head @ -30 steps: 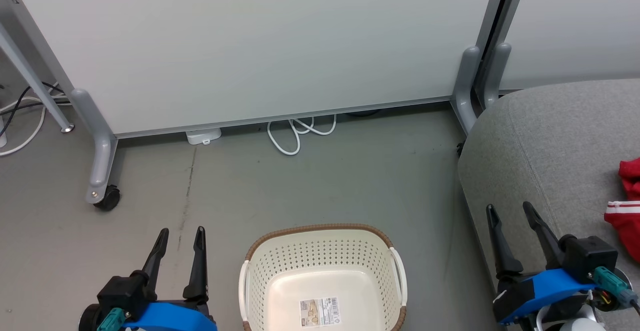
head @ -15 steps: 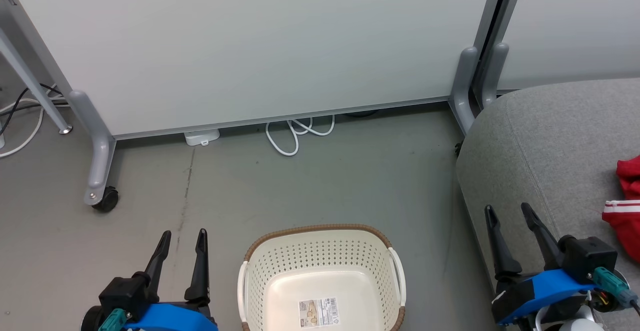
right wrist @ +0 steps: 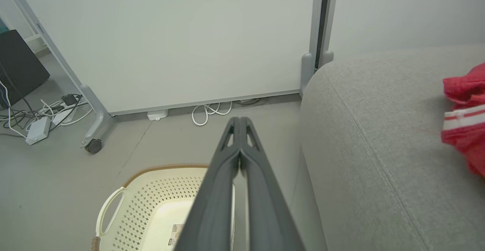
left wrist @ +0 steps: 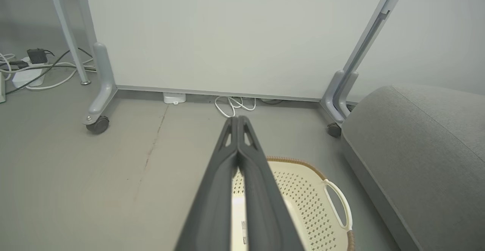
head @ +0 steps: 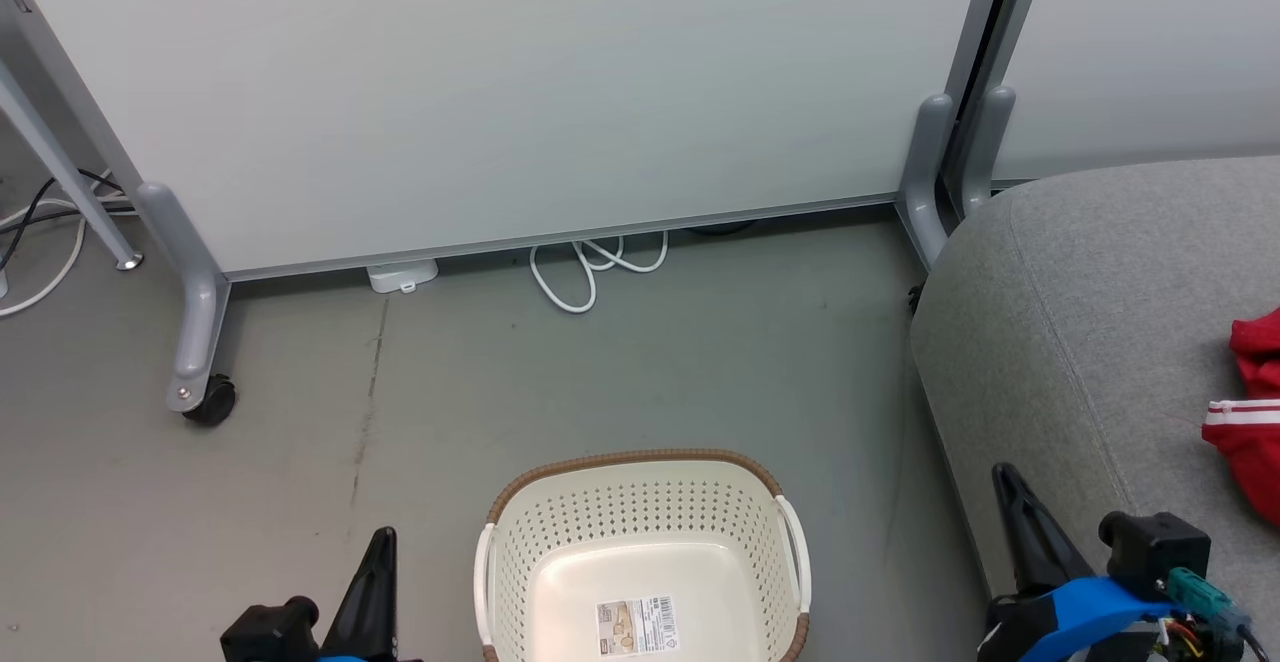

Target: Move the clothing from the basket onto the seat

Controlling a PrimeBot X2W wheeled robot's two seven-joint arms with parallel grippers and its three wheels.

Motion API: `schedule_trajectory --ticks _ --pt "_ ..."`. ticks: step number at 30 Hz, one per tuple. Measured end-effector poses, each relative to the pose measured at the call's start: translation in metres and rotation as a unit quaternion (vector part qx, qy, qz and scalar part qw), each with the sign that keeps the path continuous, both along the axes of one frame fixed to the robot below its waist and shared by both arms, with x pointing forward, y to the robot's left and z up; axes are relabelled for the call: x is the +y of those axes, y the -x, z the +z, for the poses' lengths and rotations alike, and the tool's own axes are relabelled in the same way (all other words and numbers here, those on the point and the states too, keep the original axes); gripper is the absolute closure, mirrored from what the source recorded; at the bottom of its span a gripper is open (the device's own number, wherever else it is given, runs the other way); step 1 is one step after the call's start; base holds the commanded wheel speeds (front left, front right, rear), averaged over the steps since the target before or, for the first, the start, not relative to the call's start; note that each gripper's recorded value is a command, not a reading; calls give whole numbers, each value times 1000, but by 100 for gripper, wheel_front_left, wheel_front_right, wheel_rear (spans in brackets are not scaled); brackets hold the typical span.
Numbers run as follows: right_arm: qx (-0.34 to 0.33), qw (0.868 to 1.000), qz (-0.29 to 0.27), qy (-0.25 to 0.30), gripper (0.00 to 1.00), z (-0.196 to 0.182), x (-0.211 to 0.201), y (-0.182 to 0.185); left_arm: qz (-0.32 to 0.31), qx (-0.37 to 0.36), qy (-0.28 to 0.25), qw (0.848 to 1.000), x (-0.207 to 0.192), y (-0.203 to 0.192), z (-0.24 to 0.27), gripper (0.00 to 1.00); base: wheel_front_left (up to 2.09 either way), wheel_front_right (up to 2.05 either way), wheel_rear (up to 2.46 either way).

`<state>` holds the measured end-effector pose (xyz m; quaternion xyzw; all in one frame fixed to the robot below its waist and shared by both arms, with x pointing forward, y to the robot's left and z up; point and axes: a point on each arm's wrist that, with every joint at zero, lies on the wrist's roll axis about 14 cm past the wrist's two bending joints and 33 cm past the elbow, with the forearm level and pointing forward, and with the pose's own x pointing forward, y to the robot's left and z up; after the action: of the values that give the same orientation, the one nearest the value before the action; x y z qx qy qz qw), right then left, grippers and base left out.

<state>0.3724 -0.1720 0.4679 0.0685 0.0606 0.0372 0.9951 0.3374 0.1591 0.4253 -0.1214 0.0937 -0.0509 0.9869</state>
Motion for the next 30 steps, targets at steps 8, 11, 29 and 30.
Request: schedule_trajectory --ticks 8,11,29,30 --pt "16 997 -19 -68 100 -5 -4 2 29 20 58 998 6 1 -3 100 0 0 0" --pt "17 995 -26 -95 100 -5 -6 2 41 22 82 996 9 -1 -2 100 0 0 0" --pt "22 969 -57 -238 100 -1 -13 0 91 22 210 973 22 -14 11 100 0 0 0" --pt "21 967 -59 -246 100 -1 -13 0 92 24 217 971 22 -14 12 100 0 0 0"
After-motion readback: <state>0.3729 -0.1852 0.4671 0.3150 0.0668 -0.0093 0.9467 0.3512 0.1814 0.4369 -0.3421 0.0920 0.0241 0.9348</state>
